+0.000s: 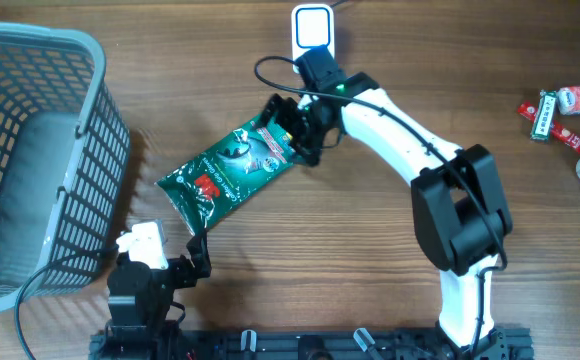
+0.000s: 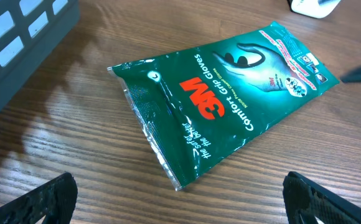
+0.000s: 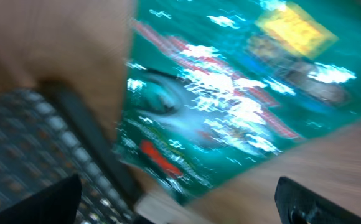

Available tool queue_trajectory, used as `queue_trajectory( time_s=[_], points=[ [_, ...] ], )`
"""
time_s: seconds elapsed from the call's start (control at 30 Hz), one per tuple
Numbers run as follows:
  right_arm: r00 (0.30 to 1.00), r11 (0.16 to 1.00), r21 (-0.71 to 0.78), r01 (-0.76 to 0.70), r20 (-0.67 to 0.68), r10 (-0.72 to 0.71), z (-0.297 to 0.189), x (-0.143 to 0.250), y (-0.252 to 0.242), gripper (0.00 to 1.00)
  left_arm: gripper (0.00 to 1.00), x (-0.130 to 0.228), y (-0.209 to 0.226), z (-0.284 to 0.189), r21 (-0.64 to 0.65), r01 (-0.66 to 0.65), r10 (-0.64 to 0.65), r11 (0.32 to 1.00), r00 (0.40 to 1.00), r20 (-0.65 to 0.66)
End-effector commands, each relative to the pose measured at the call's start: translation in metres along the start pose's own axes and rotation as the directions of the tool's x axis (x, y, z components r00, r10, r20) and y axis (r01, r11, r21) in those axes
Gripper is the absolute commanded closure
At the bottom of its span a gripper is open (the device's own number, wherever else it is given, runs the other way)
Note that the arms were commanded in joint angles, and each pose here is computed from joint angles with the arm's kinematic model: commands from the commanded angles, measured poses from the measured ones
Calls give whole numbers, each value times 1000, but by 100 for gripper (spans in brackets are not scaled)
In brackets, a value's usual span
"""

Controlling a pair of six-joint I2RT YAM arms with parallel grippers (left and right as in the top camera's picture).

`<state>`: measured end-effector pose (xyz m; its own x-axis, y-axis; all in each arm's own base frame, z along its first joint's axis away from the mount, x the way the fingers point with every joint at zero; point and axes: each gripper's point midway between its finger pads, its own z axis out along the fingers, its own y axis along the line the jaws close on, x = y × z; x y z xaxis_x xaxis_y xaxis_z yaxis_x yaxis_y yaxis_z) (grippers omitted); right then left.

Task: Scan the item barcode
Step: 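Grasp the green glove pack with the right gripper and lift it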

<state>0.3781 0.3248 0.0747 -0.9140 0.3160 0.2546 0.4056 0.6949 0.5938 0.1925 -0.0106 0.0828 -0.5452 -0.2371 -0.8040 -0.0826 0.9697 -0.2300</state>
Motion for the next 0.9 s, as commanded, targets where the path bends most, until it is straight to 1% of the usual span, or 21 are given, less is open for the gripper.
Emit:
queue_trajectory(
  time_s=[0.0, 0.1, 0.17, 0.2, 0.23, 0.27, 0.33, 0.4, 0.5, 0.53, 0.57, 0.6, 0.63, 0.67, 0.7, 0.77, 0.8, 0.87],
  points=[
    [994, 996, -40, -78, 75, 81, 19, 4, 25, 0, 0, -1, 0, 0, 2, -10, 10, 1000, 1000, 7],
    [985, 999, -46, 22, 170, -14, 47, 8, 41, 0, 0, -1, 0, 0, 2, -10, 10, 1000, 1000, 7],
    [980, 995, -44, 90, 184, -81, 66, 12, 45, 0, 0, -1, 0, 0, 2, -10, 10, 1000, 1000, 7],
    [977, 992, -40, 118, 181, -109, 73, 15, 45, 2, 0, -1, 0, 0, 2, -10, 10, 1000, 1000, 7],
    [977, 992, -19, 124, 176, -119, 82, 18, 39, 3, 0, -1, 0, 0, 2, -10, 10, 1000, 1000, 7],
    [975, 991, 44, 125, 181, -131, 93, 17, 22, 4, 0, -1, 0, 0, 2, -10, 10, 1000, 1000, 7],
    [971, 981, 160, 108, 194, -139, 92, 13, -6, 9, 0, -1, 0, 0, 2, -10, 10, 1000, 1000, 7],
    [965, 962, 255, 101, 211, -157, 78, 3, -28, 12, 0, -1, 0, 0, 2, -10, 10, 1000, 1000, 7],
    [976, 934, 357, -16, 206, -63, 37, -16, -67, 13, 0, -1, 0, 0, 2, -10, 10, 1000, 1000, 7],
    [982, 931, 364, 10, 173, -78, 28, -19, -72, 13, 0, -1, 0, 0, 2, -10, 10, 1000, 1000, 7],
    [986, 933, 353, 78, 109, -124, 19, -19, -74, 13, 0, -1, 0, 0, 2, -10, 10, 1000, 1000, 7],
    [986, 932, 343, 116, 76, -151, 12, -19, -74, 13, 0, -1, 0, 0, 2, -10, 10, 1000, 1000, 7],
    [984, 930, 340, 137, 62, -168, 1, -20, -73, 12, 0, -1, 0, 0, 2, -10, 10, 1000, 1000, 7],
    [983, 924, 354, 148, 51, -178, -22, -20, -71, 11, 0, -1, 0, 0, 2, -10, 10, 1000, 1000, 7],
    [983, 922, 357, 150, 49, -179, -36, -18, -68, 9, 0, -1, 0, 0, 2, -10, 10, 1000, 1000, 7],
    [986, 921, 369, 120, 68, -156, -77, -8, -57, 4, 0, -1, 0, 0, 2, -10, 10, 1000, 1000, 7],
    [989, 920, 382, 84, 84, -125, -85, -5, -58, 1, 0, -1, 0, 0, 2, -10, 10, 1000, 1000, 7],
    [991, 907, 420, -18, 128, -39, -88, -5, -68, 1, 0, -1, 0, 0, 2, -10, 10, 1000, 1000, 7]
  ],
)
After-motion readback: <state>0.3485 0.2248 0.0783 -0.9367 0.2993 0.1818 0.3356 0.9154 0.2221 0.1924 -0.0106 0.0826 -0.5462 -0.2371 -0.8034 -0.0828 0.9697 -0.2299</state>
